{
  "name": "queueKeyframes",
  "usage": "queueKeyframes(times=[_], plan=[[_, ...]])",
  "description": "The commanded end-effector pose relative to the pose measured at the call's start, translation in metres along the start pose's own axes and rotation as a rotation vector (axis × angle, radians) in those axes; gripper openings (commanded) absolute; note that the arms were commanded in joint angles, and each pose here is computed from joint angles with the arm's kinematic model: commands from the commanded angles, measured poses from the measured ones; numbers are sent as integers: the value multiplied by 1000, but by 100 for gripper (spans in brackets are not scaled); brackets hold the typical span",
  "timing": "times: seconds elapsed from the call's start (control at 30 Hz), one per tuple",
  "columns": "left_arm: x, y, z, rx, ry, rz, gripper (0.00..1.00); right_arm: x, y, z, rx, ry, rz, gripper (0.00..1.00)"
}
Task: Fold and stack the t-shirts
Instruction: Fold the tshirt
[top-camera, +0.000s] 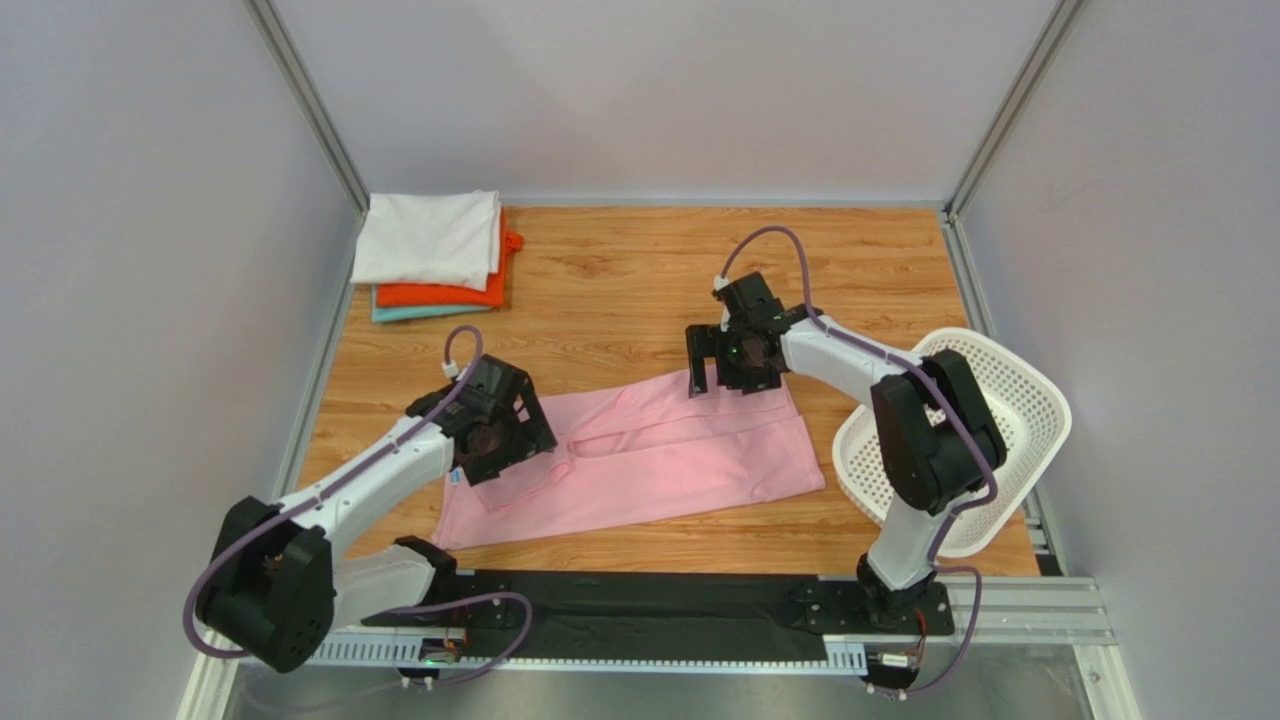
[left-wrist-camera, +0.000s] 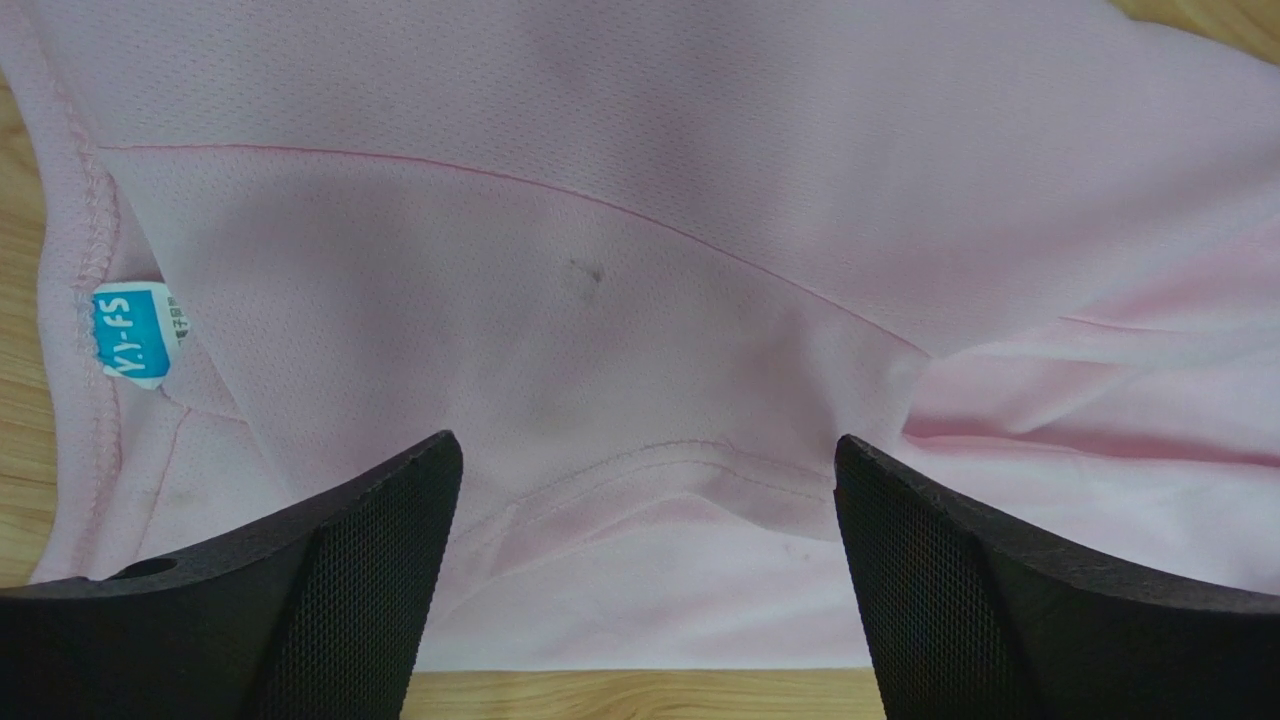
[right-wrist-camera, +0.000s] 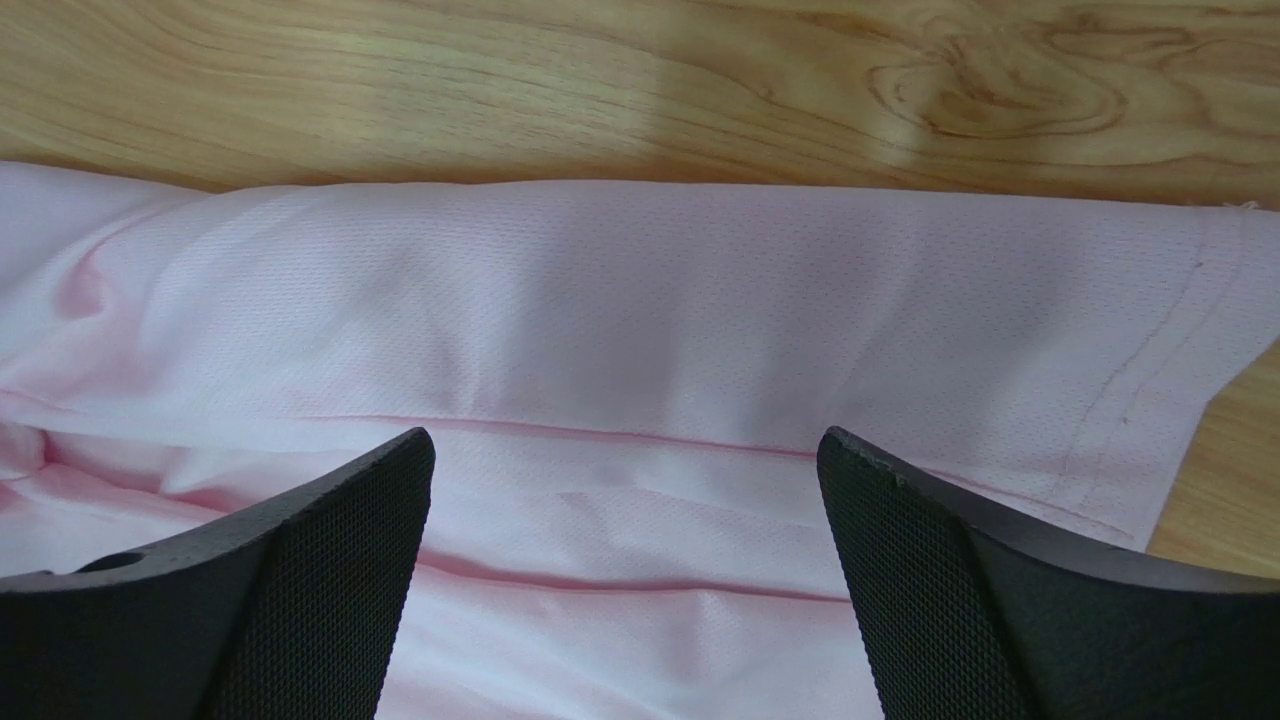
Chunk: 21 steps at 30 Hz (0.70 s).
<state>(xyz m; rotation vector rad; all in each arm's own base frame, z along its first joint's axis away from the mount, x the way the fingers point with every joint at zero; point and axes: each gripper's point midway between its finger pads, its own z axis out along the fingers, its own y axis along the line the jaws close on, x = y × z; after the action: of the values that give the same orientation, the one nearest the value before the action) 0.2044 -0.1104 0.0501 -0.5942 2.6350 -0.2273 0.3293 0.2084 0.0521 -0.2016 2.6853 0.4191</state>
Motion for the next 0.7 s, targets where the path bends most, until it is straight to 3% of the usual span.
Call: queueKeyframes(times=[0.0, 0.17, 0.33, 0.67], plan=[[-3, 1, 13, -24, -4, 7, 100, -11, 1, 7, 4, -19, 22, 100], [9, 20, 31, -84, 76, -34, 100, 13, -32, 16, 92, 26, 101, 100], [5, 24, 35, -85, 76, -58, 100, 40, -61, 12, 127, 55, 159, 100], [-40, -28, 55, -47, 74, -15, 100, 69, -42, -17, 42, 46, 146, 100]])
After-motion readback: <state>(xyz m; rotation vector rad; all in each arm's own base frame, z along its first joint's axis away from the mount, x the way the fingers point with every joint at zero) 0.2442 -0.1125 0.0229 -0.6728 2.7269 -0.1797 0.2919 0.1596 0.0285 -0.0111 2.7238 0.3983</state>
